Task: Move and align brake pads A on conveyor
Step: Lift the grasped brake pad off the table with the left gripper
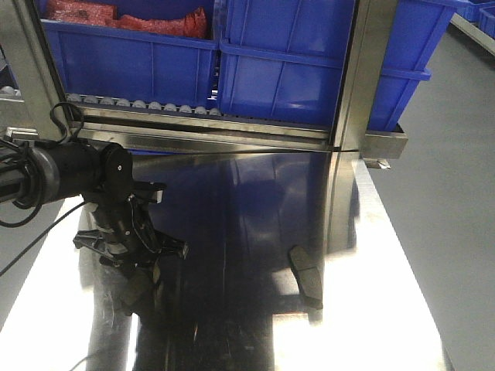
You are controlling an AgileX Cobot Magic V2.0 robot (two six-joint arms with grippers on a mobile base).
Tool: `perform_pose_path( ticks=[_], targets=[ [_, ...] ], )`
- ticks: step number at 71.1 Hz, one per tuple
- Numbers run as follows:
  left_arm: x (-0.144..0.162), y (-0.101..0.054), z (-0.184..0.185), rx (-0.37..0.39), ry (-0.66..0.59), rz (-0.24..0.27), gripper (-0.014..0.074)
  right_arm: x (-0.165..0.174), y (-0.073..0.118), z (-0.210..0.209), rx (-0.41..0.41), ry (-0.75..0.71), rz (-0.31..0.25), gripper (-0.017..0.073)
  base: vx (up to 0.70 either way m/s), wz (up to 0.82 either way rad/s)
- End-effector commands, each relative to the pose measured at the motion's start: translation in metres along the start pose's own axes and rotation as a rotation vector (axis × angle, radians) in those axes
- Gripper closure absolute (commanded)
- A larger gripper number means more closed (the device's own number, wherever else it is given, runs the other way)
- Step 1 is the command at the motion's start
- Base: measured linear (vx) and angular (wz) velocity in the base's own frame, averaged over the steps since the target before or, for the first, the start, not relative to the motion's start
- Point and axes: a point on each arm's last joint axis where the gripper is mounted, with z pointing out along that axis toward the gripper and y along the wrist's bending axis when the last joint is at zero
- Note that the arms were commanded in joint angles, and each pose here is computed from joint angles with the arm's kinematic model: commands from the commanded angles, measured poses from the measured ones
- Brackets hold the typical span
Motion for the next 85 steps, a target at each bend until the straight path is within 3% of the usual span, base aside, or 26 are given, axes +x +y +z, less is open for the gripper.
perform_pose_path(
  ticks=[1, 17, 26, 56, 71, 85],
  targets=[
    [-0.003, -0.007, -0.036, 0.036, -0.139, 0.031, 0.0377, -0.014, -0.002, -0.003, 0.019, -0.089, -0.007, 0.0568, 0.00, 0.00],
    [0.006, -0.008, -0.070, 0.060, -0.273, 0.060, 0.0377, -0.014, -0.002, -0.003, 0.018, -0.088, -0.007, 0.0568, 0.00, 0.00],
    [0.027, -0.005, -0.090, 0.075, -0.352, 0.062, 0.0377, -0.014, -0.002, -0.003, 0.018, -0.088, -0.007, 0.0568, 0.00, 0.00],
    [0.144, 0.019, -0.163, 0.143, -0.749, 0.082, 0.0377, -0.014, -0.002, -0.003, 0.018, -0.088, -0.007, 0.0568, 0.00, 0.00],
    [0.206, 0.036, -0.171, 0.146, -0.933, 0.109, 0.0377, -0.014, -0.002, -0.003, 0.018, -0.088, -0.007, 0.0568, 0.00, 0.00],
    [0.248, 0.047, -0.164, 0.157, -1.021, 0.118, 0.0377, -0.014, -0.002, -0.003, 0.019, -0.089, -0.007, 0.0568, 0.00, 0.00]
  ],
)
